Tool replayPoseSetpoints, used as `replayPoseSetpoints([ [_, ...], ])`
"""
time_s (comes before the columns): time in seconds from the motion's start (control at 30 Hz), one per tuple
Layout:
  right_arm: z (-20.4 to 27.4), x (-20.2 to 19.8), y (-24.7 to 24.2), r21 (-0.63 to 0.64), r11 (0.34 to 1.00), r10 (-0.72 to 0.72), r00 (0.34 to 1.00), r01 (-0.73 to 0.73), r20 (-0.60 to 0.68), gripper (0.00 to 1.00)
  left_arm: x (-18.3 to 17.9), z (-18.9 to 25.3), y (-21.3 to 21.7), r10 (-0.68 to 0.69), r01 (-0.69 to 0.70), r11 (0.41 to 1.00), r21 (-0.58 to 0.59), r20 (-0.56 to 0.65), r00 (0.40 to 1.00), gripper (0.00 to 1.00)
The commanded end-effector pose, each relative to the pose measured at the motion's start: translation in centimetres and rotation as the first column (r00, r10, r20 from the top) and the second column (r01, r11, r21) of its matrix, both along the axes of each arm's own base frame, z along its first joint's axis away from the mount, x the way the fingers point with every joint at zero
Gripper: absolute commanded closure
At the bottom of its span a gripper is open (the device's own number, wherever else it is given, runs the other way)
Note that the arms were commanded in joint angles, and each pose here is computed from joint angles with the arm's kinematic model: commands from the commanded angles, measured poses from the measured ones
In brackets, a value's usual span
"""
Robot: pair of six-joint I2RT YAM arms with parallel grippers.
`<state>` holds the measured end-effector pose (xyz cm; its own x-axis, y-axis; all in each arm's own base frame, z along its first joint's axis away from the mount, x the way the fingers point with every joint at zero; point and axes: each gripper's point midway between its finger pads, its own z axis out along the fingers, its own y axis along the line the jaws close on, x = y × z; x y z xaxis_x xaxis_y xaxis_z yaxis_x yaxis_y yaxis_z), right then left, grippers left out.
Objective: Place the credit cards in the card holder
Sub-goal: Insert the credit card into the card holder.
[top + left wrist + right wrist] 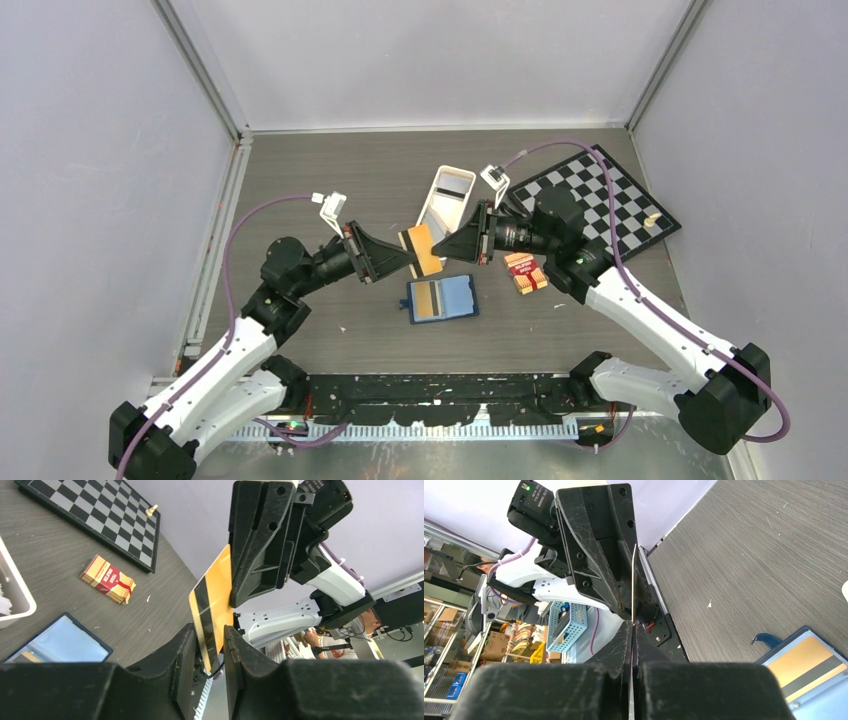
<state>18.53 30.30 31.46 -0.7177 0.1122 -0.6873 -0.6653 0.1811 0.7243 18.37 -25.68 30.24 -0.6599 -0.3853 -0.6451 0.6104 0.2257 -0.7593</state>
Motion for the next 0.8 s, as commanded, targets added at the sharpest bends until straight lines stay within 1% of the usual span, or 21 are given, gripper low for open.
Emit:
replayPoseSetpoints([
  [0.0, 0.9, -0.3, 0.1, 0.031, 0.999, 0.009, 0.999, -0.011, 0.037, 0.99, -1.2, 2.6, 0.1, -0.034, 0.04, 0.996, -0.082, 0.069, 0.997, 0.74],
  [0.07, 0.7, -0.1, 0.2, 0.026, 1.0, 0.008, 0.999, -0.008, 0.032, 1.0, -1.2, 2.6, 0.1, -0.034, 0.039, 0.996, -0.083, 0.066, 0.997, 0.83],
  [0.17, 0.3, 0.2, 0.2, 0.011, 1.0, -0.008, 1.0, 0.008, 0.022, 0.99, -1.0, 2.2, 0.0, -0.03, 0.034, 0.997, -0.074, 0.053, 0.998, 0.99],
  [0.2, 0.0, 0.3, 0.1, -0.002, 1.0, -0.02, 1.0, 0.02, 0.015, 0.99, -0.8, 1.9, 0.0, -0.022, 0.025, 0.997, -0.068, 0.043, 0.999, 1.0],
  [0.23, -0.3, 0.5, 0.0, -0.015, 0.999, -0.035, 0.999, 0.035, 0.007, 0.95, -0.5, 1.4, 0.0, -0.012, 0.014, 0.998, -0.057, 0.027, 1.0, 1.0],
  [0.27, -0.6, 0.8, 0.0, -0.031, 0.998, -0.05, 0.999, 0.05, -0.007, 0.86, -0.2, 0.6, 0.0, 0.0, 0.0, 0.999, -0.036, 0.004, 1.0, 1.0],
  [0.33, -2.1, 1.8, -0.6, -0.097, 0.987, -0.131, 0.991, 0.127, -0.039, 0.61, 0.6, -1.5, 0.3, 0.041, -0.04, 0.998, 0.042, -0.03, 0.999, 1.0],
  [0.4, -4.1, 2.5, -1.6, -0.174, 0.965, -0.208, 0.976, 0.195, -0.059, 0.48, 1.5, -4.3, 0.7, 0.101, -0.087, 0.985, 0.148, -0.088, 0.991, 1.0],
  [0.43, -5.0, 2.8, -2.2, -0.212, 0.95, -0.247, 0.967, 0.229, -0.066, 0.44, 1.8, -5.4, 0.8, 0.114, -0.092, 0.978, 0.186, -0.114, 0.987, 1.0],
  [0.5, -7.2, 3.2, -3.4, -0.291, 0.914, -0.318, 0.945, 0.283, -0.081, 0.42, 2.0, -7.2, 0.6, 0.119, -0.08, 0.971, 0.225, -0.166, 0.979, 1.0],
  [0.57, -10.0, 3.8, -5.1, -0.393, 0.851, -0.419, 0.902, 0.349, -0.106, 0.39, 2.1, -8.7, 0.2, 0.117, -0.064, 0.968, 0.244, -0.21, 0.971, 1.0],
  [0.63, -12.9, 3.9, -6.7, -0.471, 0.809, -0.471, 0.867, 0.351, -0.163, 0.39, 2.3, -10.3, -0.1, 0.12, -0.053, 0.964, 0.26, -0.25, 0.961, 1.0],
  [0.77, -17.7, 3.8, -8.5, -0.524, 0.79, -0.503, 0.824, 0.317, -0.26, 0.4, 2.6, -13.7, -0.8, 0.119, -0.021, 0.957, 0.289, -0.323, 0.939, 1.0],
])
